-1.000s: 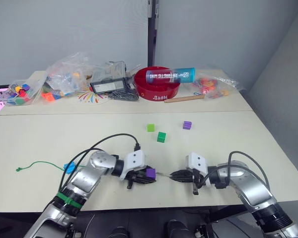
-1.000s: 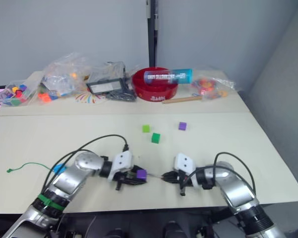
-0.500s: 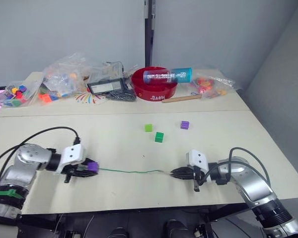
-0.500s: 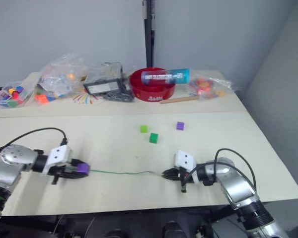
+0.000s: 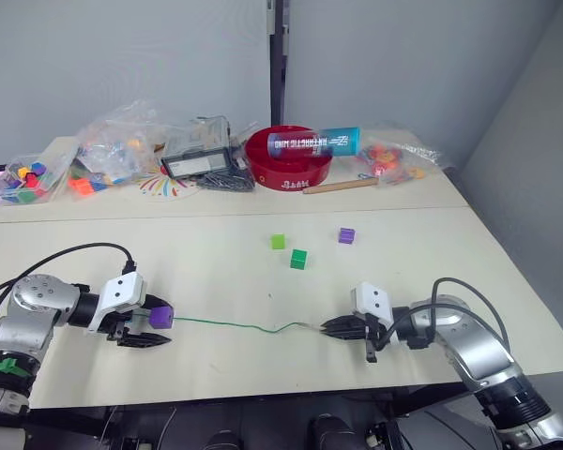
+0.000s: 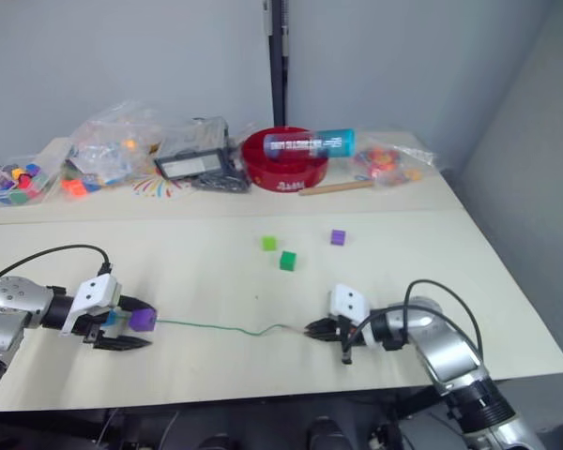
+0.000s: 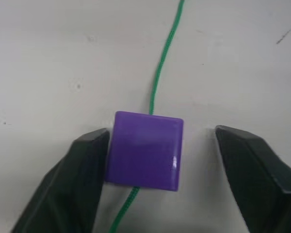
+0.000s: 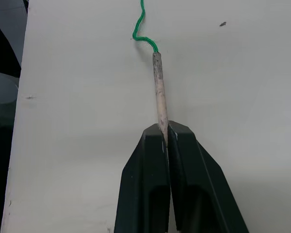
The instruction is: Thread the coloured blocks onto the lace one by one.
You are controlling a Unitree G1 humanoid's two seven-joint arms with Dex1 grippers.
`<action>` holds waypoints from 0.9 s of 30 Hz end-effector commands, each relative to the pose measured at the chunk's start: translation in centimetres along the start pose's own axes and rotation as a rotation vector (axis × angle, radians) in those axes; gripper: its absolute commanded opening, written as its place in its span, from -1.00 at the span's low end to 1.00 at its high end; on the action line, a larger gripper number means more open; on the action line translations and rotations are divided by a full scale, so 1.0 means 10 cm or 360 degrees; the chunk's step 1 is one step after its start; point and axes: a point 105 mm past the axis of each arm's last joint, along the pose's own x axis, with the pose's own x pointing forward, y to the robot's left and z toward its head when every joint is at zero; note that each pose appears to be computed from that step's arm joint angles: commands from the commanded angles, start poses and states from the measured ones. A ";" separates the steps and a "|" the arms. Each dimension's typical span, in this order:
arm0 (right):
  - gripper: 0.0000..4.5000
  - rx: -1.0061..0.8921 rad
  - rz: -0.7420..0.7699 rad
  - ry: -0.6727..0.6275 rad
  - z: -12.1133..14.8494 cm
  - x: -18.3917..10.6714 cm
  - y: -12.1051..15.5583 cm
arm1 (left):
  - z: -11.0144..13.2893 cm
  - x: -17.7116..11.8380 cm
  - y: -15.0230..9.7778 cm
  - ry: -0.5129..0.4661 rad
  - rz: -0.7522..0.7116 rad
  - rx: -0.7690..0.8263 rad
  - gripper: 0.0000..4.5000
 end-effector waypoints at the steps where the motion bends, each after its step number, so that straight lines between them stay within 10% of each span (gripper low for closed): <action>1: -1.00 -0.0066 0.0017 -0.0052 0.13 0.01 0.00 | 0.45 -0.10 0.02 -0.0125 -0.0023 0.0081 0.83; 14: -1.00 -0.0080 0.0082 -0.0067 0.25 0.19 0.04 | 1.07 1.07 -0.29 -0.0494 -0.0104 0.0126 0.83; 24: -1.00 -0.0063 0.0070 -0.0054 0.25 0.19 0.06 | 1.13 1.39 -0.40 -0.0540 -0.0139 0.0095 0.83; 27: -1.00 -0.0062 0.0069 -0.0052 0.25 0.19 0.07 | 1.15 1.44 -0.41 -0.0543 -0.0143 0.0113 0.49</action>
